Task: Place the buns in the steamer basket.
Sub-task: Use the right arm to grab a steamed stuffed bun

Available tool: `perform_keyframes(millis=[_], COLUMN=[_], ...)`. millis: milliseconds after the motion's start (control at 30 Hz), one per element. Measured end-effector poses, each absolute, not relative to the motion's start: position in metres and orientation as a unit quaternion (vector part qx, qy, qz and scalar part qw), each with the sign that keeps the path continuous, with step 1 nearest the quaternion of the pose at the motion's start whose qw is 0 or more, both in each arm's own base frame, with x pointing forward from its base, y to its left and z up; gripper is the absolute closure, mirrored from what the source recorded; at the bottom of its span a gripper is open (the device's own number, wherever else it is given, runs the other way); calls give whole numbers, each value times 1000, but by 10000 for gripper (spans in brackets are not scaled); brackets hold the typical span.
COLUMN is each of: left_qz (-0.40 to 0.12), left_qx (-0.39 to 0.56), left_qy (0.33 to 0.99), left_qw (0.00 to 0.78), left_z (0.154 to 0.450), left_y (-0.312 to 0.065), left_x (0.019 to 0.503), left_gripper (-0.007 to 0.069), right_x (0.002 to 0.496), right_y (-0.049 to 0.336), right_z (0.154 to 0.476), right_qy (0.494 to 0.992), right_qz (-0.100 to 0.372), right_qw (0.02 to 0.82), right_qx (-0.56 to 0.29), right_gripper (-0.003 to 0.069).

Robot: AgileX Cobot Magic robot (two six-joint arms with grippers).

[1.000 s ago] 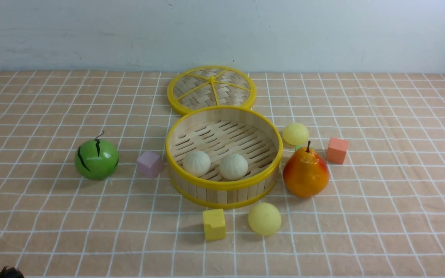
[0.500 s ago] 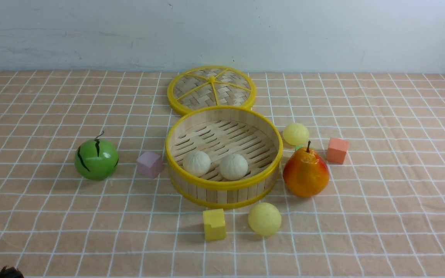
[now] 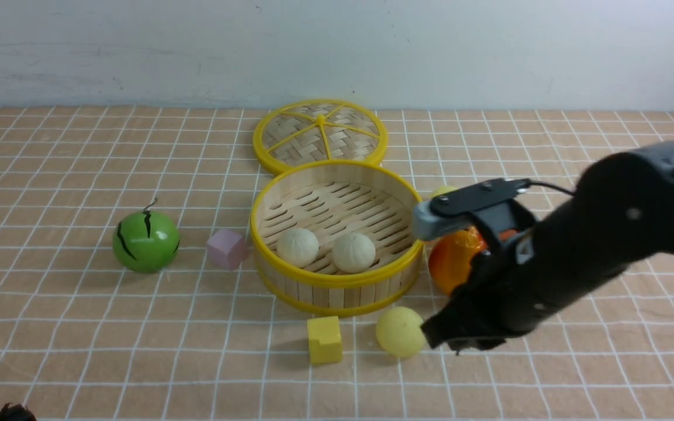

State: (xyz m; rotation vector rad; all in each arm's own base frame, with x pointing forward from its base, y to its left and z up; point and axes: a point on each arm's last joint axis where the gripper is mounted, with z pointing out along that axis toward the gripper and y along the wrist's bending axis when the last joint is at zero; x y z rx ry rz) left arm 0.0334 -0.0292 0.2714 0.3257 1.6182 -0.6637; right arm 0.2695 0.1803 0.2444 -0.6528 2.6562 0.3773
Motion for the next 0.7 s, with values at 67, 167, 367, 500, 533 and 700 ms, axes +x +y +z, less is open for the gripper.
perform_keyframes(millis=[67,167,367,500,533,700], left_qz=[-290,-290,-290,-290,-290,-290], left_qx=[142,142,142,142,142,142], left_qy=[707,707,707,707,707,707], left_qw=[630,630,630,630,630,630], left_z=[271,271,271,271,271,271], left_y=[-29,-29,-29,-29,-29,-29], left_x=[33,33,33,33,33,33], left_gripper=[607,606,599,596,596,589], right_x=[289,300,317,323,324,331], right_y=[194,200,210,213,213,216], right_z=[231,224,205,193,191,176], right_qy=[950,952,954,953,953,952], right_qz=[132,133,142,140,139,135], right_qw=[184,185,194,201,205,210], right_qx=[-214,-205,-180,-177,-177,-175], right_gripper=[456,393,320,319,319,346])
